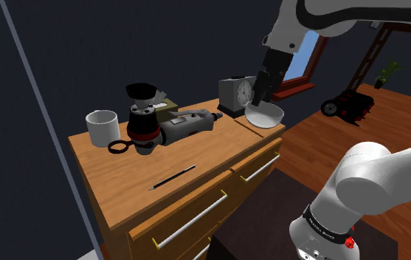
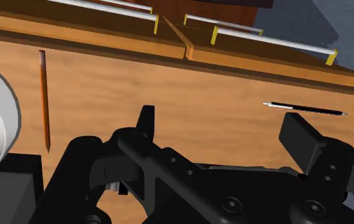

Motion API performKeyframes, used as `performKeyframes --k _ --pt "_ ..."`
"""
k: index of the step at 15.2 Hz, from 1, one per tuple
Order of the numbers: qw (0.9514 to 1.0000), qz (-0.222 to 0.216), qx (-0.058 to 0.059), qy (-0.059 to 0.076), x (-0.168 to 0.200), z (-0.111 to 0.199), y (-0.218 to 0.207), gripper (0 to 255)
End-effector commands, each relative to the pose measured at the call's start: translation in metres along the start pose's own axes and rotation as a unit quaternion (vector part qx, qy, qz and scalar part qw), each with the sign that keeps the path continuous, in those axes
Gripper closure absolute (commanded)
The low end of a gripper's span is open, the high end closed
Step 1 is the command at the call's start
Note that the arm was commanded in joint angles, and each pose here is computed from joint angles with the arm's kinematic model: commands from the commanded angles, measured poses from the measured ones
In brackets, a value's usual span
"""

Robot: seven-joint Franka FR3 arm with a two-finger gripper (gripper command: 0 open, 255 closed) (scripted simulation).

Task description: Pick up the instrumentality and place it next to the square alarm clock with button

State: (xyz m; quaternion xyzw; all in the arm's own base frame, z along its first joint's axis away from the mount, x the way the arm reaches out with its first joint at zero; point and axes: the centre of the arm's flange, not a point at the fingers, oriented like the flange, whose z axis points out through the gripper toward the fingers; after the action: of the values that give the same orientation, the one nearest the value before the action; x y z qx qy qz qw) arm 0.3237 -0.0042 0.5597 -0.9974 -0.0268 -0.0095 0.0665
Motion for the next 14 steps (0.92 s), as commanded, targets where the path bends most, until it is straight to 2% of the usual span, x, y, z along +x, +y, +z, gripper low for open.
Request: performKeyframes --k 1,2,4,5,7,8,10,12,14 --pt "1.0000 0.000 0.000 0.000 0.000 0.000 0.000 0" --pt "0.9995 -0.032 -0.002 -0.004 0.010 0.009 -0.004 0" --pt "0.9954 -0.095 -0.005 -0.012 0.030 0.027 -0.014 0" --pt "0.9917 -0.127 -0.007 -0.015 0.039 0.036 -0.019 0" --pt "0.9815 -0.190 -0.010 -0.023 0.056 0.055 -0.033 0" --pt "0.9748 -0.221 -0.012 -0.027 0.064 0.064 -0.040 0" --pt "0.9584 -0.283 -0.015 -0.034 0.077 0.084 -0.056 0" --pt "0.9381 -0.343 -0.019 -0.042 0.089 0.103 -0.073 0" --pt "0.9139 -0.402 -0.022 -0.049 0.097 0.123 -0.091 0"
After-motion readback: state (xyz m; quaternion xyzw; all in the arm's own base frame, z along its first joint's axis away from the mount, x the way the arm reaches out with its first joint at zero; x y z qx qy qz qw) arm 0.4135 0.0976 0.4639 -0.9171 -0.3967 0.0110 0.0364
